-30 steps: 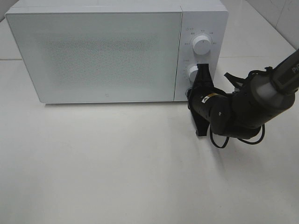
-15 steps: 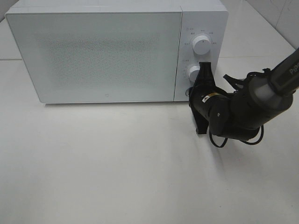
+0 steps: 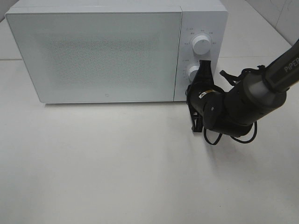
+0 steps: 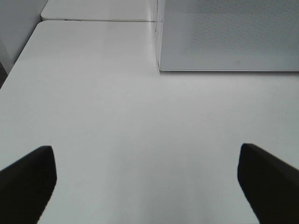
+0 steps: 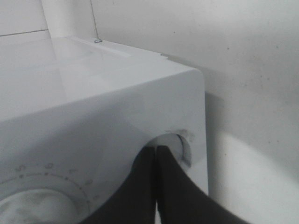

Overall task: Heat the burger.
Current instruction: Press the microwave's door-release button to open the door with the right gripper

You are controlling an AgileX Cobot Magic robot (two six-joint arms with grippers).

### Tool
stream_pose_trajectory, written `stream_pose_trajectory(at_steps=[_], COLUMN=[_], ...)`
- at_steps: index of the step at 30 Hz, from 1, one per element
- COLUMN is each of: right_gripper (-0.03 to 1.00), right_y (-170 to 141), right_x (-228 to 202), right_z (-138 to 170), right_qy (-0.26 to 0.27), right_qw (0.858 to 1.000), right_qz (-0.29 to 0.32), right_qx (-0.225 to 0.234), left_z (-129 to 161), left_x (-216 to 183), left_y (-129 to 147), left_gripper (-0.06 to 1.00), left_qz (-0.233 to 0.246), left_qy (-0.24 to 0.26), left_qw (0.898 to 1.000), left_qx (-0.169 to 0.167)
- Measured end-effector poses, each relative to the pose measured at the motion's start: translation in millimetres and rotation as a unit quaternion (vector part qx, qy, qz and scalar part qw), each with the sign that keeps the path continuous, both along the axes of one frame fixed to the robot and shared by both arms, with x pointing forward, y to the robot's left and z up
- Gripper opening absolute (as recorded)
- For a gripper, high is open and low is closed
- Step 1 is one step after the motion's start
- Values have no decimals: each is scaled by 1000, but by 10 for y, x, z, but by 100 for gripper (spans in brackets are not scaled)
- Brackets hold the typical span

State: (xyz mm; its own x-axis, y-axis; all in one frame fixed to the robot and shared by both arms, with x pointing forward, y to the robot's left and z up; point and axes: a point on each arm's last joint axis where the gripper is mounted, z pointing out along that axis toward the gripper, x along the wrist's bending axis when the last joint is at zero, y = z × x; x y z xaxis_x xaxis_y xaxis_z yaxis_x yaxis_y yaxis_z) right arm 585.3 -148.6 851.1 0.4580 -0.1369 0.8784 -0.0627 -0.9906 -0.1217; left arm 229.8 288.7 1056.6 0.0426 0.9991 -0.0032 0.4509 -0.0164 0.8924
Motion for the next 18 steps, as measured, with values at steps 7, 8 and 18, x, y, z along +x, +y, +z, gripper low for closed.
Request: stream_pose_trajectory(at_steps=[7,8,18], right_gripper=[1,1,1], right_y=[42,60,77], right_x=[62,65,74], right_z=[-82,-93,-94], right_qy=[-7,-10,-9], right_qw=[1000,1000,1000], right_qz=[-11,-11,-14], right_qx=[-5,-11,-17], left_z=[0,0,0], left_x=[0,0,0], left_y=[0,0,0], left_gripper=[97,97,97], left_qz=[0,0,0], left_qy=[0,0,0], left_qw=[1000,1000,1000], left_qx=[0,0,0])
